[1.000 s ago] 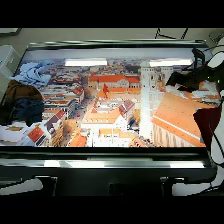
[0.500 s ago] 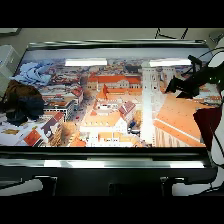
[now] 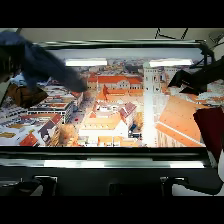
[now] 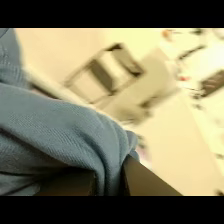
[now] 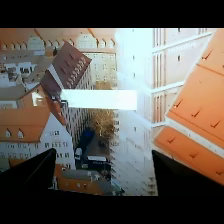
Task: Fold the clothes and pants, and hang the long-sleeved shirts on hangers.
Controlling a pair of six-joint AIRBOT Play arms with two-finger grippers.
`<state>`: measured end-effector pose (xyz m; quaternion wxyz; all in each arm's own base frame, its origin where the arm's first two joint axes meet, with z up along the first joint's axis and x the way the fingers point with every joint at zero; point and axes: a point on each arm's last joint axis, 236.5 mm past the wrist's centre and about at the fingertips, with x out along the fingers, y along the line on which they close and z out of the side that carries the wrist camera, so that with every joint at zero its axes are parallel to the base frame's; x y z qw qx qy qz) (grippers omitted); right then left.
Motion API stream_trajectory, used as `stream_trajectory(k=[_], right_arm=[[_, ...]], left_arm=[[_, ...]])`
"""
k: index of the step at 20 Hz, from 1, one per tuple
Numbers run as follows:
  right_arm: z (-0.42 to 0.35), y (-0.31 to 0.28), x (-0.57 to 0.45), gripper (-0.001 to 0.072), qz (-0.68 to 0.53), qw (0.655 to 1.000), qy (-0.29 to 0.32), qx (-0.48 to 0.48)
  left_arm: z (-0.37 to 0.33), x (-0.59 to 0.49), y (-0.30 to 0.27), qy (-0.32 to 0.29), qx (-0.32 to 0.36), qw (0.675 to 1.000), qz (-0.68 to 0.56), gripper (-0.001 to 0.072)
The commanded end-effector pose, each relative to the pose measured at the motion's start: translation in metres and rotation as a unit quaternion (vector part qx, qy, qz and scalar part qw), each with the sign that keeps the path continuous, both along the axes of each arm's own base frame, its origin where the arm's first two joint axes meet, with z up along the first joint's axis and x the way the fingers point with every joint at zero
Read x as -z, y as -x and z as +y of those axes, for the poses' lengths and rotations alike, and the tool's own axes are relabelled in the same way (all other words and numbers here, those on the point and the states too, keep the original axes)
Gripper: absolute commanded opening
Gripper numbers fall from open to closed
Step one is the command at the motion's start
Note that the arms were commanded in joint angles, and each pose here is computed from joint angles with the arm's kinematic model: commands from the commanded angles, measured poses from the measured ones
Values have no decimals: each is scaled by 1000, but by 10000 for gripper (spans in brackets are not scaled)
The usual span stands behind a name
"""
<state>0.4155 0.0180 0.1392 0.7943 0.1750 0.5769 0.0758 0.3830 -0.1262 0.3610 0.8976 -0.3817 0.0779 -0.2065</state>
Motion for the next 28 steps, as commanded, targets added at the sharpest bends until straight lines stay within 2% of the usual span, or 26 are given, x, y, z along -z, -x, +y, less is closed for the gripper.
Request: stream_trajectory(k=[1, 4, 6, 8, 10, 12, 13, 14, 17, 19, 22, 23, 25, 28], right_arm=[[-2, 7, -41, 670, -63, 998, 17, 10], [-19, 16, -61, 670, -94, 994, 58, 27], [-21, 23, -58, 670, -80, 994, 65, 25], [-20, 23, -51, 670, -67, 996, 62, 23], [-21, 18, -40, 670, -53, 997, 60, 22], [-22, 14, -23, 670, -27, 998, 56, 19], [-21, 13, -13, 670, -12, 998, 54, 16], [-20, 13, -3, 670, 6, 999, 52, 11], [-5, 16, 28, 677, 64, 998, 18, -10], [8, 28, 59, 690, 103, 994, 11, -34], [45, 64, 123, 702, 181, 981, 1, -74], [57, 77, 145, 703, 200, 976, -1, -85], [77, 106, 183, 703, 238, 966, -10, -96], [87, 143, 206, 702, 292, 951, -21, -103]], left_arm=[[-85, -53, 52, 62, 94, 990, -84, 23], [-145, 16, 45, 25, 161, 987, 2, 23], [-178, 119, 39, 0, 195, 971, 139, 23], [-201, 243, 52, -36, 213, 934, 286, 24], [-218, 348, 81, -35, 206, 884, 417, 24], [-233, 402, 104, -34, 208, 848, 486, 47], [-241, 406, 110, -26, 221, 838, 497, 399], [-246, 398, 110, -23, 241, 836, 493, 693], [-230, 327, 99, -75, 355, 839, 407, 713], [-191, 272, 79, -77, 363, 853, 367, 712], [-95, 242, 38, -136, 275, 891, 335, 712], [-66, 251, 27, -142, 239, 893, 353, 710], [-15, 292, 14, -151, 188, 880, 409, 709], [11, 366, 9, -119, 171, 846, 491, 708]])
